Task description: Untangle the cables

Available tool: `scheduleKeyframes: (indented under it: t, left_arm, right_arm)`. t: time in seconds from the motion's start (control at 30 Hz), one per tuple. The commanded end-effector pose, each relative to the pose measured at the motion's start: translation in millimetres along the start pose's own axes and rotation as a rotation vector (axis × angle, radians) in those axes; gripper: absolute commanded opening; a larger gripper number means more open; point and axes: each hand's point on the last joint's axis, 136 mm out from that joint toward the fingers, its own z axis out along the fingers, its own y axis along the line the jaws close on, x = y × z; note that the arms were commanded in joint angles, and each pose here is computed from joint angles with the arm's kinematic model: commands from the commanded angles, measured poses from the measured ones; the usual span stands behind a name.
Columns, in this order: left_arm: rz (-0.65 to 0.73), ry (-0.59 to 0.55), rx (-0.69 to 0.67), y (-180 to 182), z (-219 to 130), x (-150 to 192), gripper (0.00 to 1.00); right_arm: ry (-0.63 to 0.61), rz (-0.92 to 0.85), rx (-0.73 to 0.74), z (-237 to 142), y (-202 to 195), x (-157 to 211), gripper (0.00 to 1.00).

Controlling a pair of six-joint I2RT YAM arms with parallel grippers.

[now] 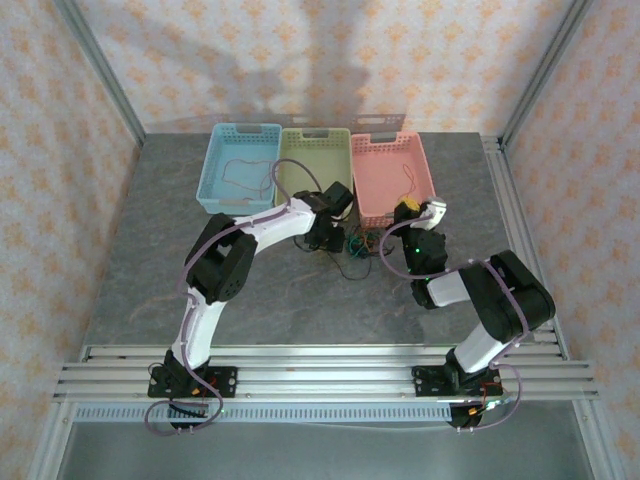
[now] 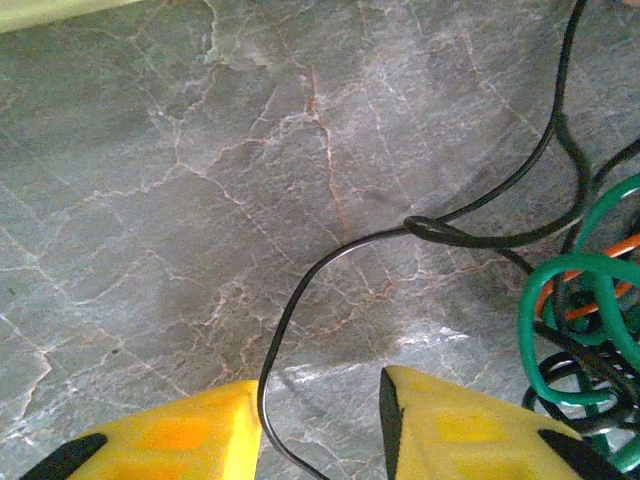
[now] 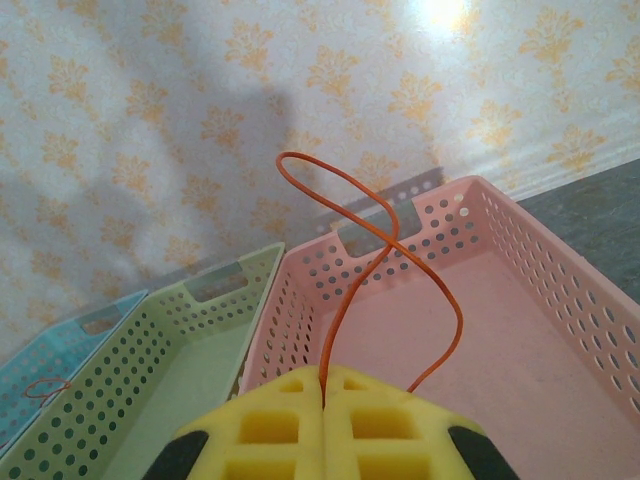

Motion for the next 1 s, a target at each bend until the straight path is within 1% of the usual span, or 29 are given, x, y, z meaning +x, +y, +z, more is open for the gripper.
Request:
scheduleKeyframes:
  t: [0.0, 0.07, 0.13, 0.2, 0.27, 0.37, 0.43, 0.47, 0.5, 0.53, 0.57, 0.63, 0.67, 0.73, 0.83, 0.97]
  left_arm:
    - [-0.025, 0.038, -0.041, 9, 1, 5, 0.27]
    - [-0.026, 0.035, -0.043, 10, 1, 5, 0.16]
    - [-0.031, 0.028, -0.045, 12, -1, 5, 0.02]
    - [-0.029, 0.003, -0.043, 12, -6, 3, 0.00]
    - [-0.029, -0.047, -0.083, 22, -18, 0, 0.00]
    - [-0.045, -0.186, -0.210, 52, -57, -9, 0.00]
    - [-0.125, -0.316, -0.296, 86, -98, -8, 0.00]
    - [-0.172, -0.354, -0.307, 102, -111, -4, 0.00]
    - [-0.262, -0.410, -0.287, 120, -128, -2, 0.00]
    - [-0.343, -0.449, -0.285, 142, -142, 7, 0.00]
    - [-0.411, -0.470, -0.288, 161, -148, 18, 0.00]
    - [-0.561, -0.552, -0.267, 201, -172, 46, 0.00]
    - [-0.611, -0.591, -0.275, 216, -183, 56, 0.00]
    - [-0.708, -0.688, -0.336, 249, -215, 83, 0.00]
    - [-0.825, -0.813, -0.420, 284, -255, 117, 0.00]
    - [-0.942, -0.957, -0.508, 312, -302, 156, 0.00]
  right_arm:
    - [-0.020, 0.009, -0.024, 1, 4, -6, 0.00]
    - [-0.019, 0.010, -0.026, 1, 5, -6, 0.00]
    - [-0.019, 0.010, -0.024, 1, 4, -5, 0.00]
    - [-0.021, 0.011, -0.024, 0, 4, -6, 0.00]
    - [-0.022, 0.009, -0.023, 0, 4, -6, 0.00]
    - [-0.026, 0.009, -0.012, 0, 2, -7, 0.00]
    - [-0.036, 0.008, 0.015, -1, -3, -9, 0.00]
    - [-0.041, 0.008, 0.035, -1, -7, -9, 0.00]
    - [-0.052, 0.010, 0.067, -3, -13, -10, 0.00]
    - [-0.065, 0.014, 0.107, -4, -20, -12, 0.00]
    - [-0.078, 0.017, 0.151, -6, -28, -13, 0.00]
    - [-0.105, 0.019, 0.236, -12, -44, -16, 0.00]
    - [-0.117, 0.020, 0.266, -15, -50, -18, 0.00]
    - [-0.137, 0.020, 0.320, -20, -59, -21, 0.00]
    - [-0.164, 0.023, 0.392, -27, -71, -24, 0.00]
    - [-0.190, 0.019, 0.470, -35, -84, -27, 0.00]
